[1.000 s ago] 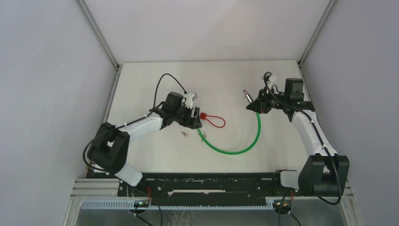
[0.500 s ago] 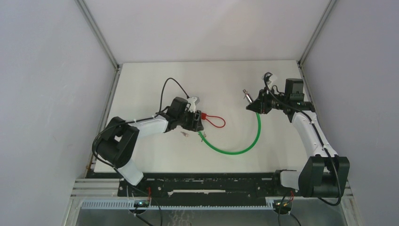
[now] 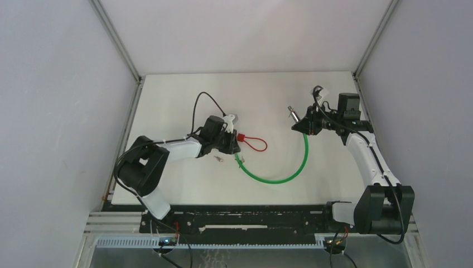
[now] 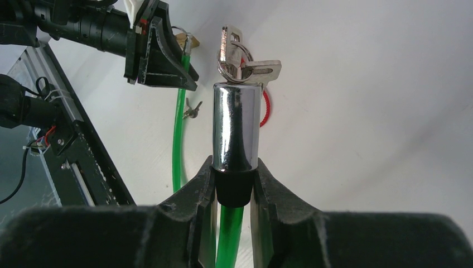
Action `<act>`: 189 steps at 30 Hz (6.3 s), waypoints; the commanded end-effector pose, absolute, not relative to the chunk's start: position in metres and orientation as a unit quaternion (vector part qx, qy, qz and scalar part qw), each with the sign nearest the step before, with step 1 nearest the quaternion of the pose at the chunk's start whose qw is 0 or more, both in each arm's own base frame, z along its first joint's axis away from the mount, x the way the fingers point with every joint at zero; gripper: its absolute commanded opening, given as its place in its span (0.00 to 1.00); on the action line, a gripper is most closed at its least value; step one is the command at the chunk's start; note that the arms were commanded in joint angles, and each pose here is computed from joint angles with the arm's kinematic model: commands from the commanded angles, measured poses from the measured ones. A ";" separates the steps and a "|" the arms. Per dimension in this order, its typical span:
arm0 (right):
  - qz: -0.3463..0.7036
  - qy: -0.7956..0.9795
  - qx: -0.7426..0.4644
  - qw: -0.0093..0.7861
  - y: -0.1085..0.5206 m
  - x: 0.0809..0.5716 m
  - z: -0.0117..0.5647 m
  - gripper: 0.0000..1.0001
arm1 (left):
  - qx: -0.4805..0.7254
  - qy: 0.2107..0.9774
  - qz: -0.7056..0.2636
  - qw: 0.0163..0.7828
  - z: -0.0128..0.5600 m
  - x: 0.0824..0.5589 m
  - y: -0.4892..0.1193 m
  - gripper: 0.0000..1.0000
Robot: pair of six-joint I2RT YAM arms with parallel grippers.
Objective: Lock with the key
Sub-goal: Lock the lock at the center of the board.
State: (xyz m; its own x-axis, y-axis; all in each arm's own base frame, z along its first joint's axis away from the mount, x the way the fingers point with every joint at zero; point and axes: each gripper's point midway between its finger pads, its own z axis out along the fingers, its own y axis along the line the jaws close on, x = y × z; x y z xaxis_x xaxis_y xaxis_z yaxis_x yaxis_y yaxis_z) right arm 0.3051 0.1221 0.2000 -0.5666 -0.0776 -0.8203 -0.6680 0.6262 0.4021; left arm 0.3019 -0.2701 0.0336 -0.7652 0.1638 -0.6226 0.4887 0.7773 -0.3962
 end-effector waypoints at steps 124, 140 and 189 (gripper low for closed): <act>0.245 0.771 -0.286 0.513 0.176 0.310 0.236 0.00 | 0.493 0.743 -0.347 0.291 0.222 0.281 -0.422 0.00; 0.226 0.781 -0.282 0.510 0.172 0.314 0.229 0.00 | 0.494 0.736 -0.361 0.290 0.230 0.276 -0.424 0.00; 0.251 0.762 -0.337 0.493 0.185 0.291 0.200 0.01 | 0.531 0.656 -0.403 0.354 0.279 0.282 -0.411 0.00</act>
State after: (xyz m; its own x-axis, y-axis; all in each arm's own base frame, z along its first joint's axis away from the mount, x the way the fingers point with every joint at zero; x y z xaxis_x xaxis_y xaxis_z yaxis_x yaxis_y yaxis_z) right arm 0.3082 0.1817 0.2104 -0.2268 -0.2969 -0.9276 -0.7167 0.6958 -0.0474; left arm 0.2873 -0.3994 0.1954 -0.4074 0.5585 -0.7226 0.9132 0.2612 -0.3129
